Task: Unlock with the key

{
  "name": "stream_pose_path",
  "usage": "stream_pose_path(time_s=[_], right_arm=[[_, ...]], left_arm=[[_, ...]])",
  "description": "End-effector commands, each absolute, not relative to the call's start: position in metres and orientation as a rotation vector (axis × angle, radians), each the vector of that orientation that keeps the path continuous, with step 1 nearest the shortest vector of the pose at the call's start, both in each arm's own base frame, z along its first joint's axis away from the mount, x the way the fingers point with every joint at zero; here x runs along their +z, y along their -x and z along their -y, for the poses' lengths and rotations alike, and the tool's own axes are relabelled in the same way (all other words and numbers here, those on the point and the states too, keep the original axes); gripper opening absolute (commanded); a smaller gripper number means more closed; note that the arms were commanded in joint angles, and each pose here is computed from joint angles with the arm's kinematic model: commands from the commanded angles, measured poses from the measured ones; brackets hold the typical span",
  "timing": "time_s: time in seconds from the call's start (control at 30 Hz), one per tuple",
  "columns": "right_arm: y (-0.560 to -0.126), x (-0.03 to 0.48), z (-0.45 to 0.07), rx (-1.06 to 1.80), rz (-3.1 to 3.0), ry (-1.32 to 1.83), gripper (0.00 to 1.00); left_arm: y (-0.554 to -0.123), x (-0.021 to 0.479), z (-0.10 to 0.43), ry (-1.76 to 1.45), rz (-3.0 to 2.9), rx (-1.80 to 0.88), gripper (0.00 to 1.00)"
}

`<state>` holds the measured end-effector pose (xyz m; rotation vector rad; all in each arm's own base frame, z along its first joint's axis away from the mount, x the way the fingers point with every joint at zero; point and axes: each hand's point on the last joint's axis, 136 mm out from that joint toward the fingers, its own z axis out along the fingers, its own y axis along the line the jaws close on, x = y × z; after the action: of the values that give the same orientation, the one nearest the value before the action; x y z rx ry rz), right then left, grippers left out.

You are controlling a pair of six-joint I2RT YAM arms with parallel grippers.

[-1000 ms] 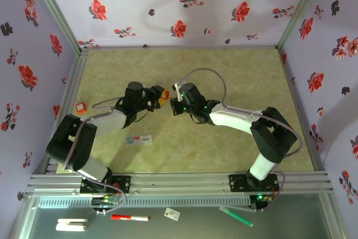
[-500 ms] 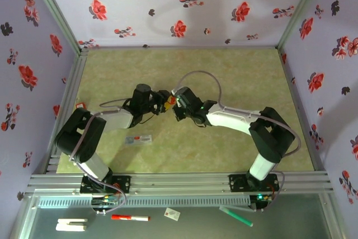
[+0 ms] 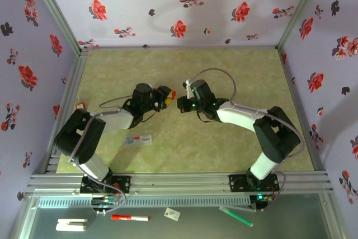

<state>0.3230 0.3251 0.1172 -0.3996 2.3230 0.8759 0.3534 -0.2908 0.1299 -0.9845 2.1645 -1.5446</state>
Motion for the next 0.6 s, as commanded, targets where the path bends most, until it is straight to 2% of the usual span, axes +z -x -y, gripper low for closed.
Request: stream_pose_path(time_s=[0.0, 0.3, 0.4, 0.57], right_arm=[[-0.347, 0.189, -0.359, 0.981, -2.002, 0.413, 0.0], [-0.333, 0.193, -0.383, 0.652, -1.997, 0.686, 0.0], [-0.338, 0.197, -0.382, 0.619, -1.985, 0.693, 0.0], [-0.34, 0.21, -0.389, 0.678, -1.963, 0.674, 0.0]], left_arm=[[-0.256, 0.18, 0.365, 0.552, -2.4, -1.977, 0.0], [-0.247, 0.149, 0.367, 0.485, -2.593, -1.803, 0.0], [-0.242, 0.144, 0.366, 0.433, -2.661, -1.711, 0.0], [-0.243, 0.143, 0.371, 0.44, -2.645, -1.711, 0.0]])
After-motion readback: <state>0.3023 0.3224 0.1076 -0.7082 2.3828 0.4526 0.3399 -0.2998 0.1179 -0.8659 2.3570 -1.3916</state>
